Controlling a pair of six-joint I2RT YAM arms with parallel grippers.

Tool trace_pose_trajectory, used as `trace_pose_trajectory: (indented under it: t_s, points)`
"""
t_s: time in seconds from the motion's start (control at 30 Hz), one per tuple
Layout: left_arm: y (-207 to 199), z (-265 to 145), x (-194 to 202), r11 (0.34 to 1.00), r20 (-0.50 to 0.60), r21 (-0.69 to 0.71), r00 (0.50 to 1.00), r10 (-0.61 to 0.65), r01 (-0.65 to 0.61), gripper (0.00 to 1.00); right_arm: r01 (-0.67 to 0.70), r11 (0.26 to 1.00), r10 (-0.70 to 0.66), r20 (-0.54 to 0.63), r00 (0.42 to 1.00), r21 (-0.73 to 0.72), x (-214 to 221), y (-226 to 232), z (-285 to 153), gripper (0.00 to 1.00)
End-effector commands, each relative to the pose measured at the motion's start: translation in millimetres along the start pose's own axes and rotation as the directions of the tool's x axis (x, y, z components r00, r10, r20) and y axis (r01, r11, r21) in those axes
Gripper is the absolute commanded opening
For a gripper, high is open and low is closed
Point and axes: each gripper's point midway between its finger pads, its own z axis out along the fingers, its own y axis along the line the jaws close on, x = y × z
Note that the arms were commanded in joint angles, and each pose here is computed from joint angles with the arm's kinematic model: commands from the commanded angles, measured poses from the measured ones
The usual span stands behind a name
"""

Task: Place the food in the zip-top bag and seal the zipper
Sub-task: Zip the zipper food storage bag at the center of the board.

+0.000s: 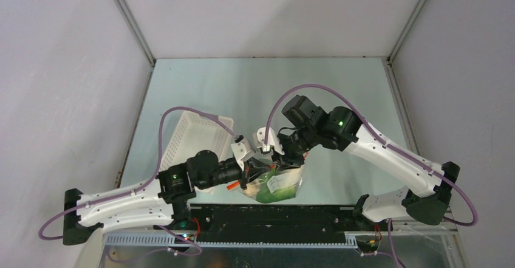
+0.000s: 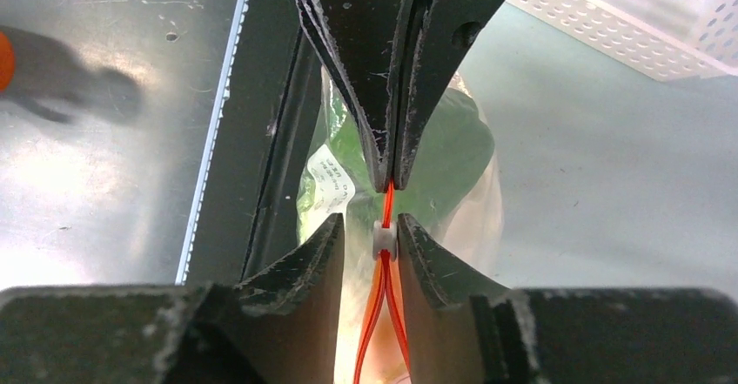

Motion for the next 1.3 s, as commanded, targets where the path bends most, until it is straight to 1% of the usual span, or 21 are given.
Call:
trace_pose_trajectory:
  t_s: [0.0, 0.07, 0.13, 0.2, 0.3, 0.33, 0.4, 0.5, 0.67, 0.77, 0.9, 1.1, 1.17, 1.27]
  points:
    - [0.8, -4.8, -30.6, 1.000, 0.120, -0.018, 0.993, -0.016, 0.019, 0.00, -0.022, 1.000, 0.022, -0.005, 1.000, -0.002, -5.9, 1.4, 2.6, 0.34]
    - [0.7, -5.0, -29.5, 1.000, 0.120, -0.017, 0.993, -0.017, 0.019, 0.00, -0.028, 1.000, 0.028, -0.016, 0.999, 0.004, -4.0, 1.2, 3.5, 0.35]
    - [0.4, -5.5, -29.3, 1.000, 0.122, -0.014, 0.992, -0.017, 0.019, 0.00, -0.030, 1.000, 0.030, -0.019, 0.999, 0.010, -3.2, 1.2, 2.6, 0.32]
    - [0.4, -5.5, -28.5, 1.000, 0.123, -0.014, 0.992, -0.017, 0.019, 0.00, -0.026, 1.000, 0.026, -0.014, 1.000, 0.012, -4.5, 1.7, 1.6, 0.21]
    - [1.3, -5.7, -26.9, 1.000, 0.118, -0.018, 0.993, -0.017, 0.019, 0.00, -0.025, 0.999, 0.025, -0.010, 1.000, 0.027, -5.9, 0.1, -0.4, 0.13]
    - [2.4, -5.6, -26.2, 1.000, 0.115, -0.024, 0.993, -0.017, 0.020, 0.00, -0.026, 0.999, 0.027, -0.016, 1.000, 0.037, -4.8, -0.9, -1.6, 0.07]
    - [8.4, -5.6, -21.0, 0.998, 0.101, -0.056, 0.995, -0.017, 0.022, 0.00, -0.033, 0.998, 0.034, -0.032, 0.999, 0.054, -1.9, -2.3, -4.1, 0.00]
    - [19.9, -8.7, -6.9, 0.993, 0.064, -0.115, 0.998, -0.025, 0.032, 0.00, -0.055, 0.995, 0.060, -0.067, 0.996, 0.078, 5.2, -2.1, -8.9, 0.00]
    - [32.6, -17.6, 13.3, 0.983, 0.040, -0.177, 0.998, -0.041, 0.048, 0.00, -0.111, 0.976, 0.142, -0.160, 0.977, 0.188, 30.5, -6.7, -29.5, 0.00]
    - [36.6, -19.9, 22.0, 0.979, 0.027, -0.198, 0.998, -0.051, 0.055, 0.00, -0.131, 0.957, 0.182, -0.183, 0.966, 0.260, 40.0, -10.3, -44.7, 0.00]
    - [38.8, -20.5, 28.4, 0.977, 0.018, -0.207, 0.998, -0.055, 0.057, 0.00, -0.158, 0.930, 0.229, -0.186, 0.955, 0.333, 47.9, -12.3, -63.2, 0.00]
    - [40.2, -22.7, 27.4, 0.975, 0.031, -0.213, 0.998, -0.050, 0.056, 0.00, -0.212, 0.884, 0.313, -0.191, 0.930, 0.417, 65.2, -10.0, -89.4, 0.00]
    - [40.1, -22.8, 27.4, 0.975, 0.032, -0.213, 0.998, -0.052, 0.058, 0.00, -0.227, 0.864, 0.339, -0.185, 0.922, 0.450, 70.6, -11.3, -98.0, 0.00]
    - [41.0, -23.3, 26.3, 0.974, 0.037, -0.218, 0.998, -0.052, 0.059, 0.00, -0.235, 0.850, 0.340, -0.151, 0.928, 0.471, 69.7, -11.2, -106.4, 0.00]
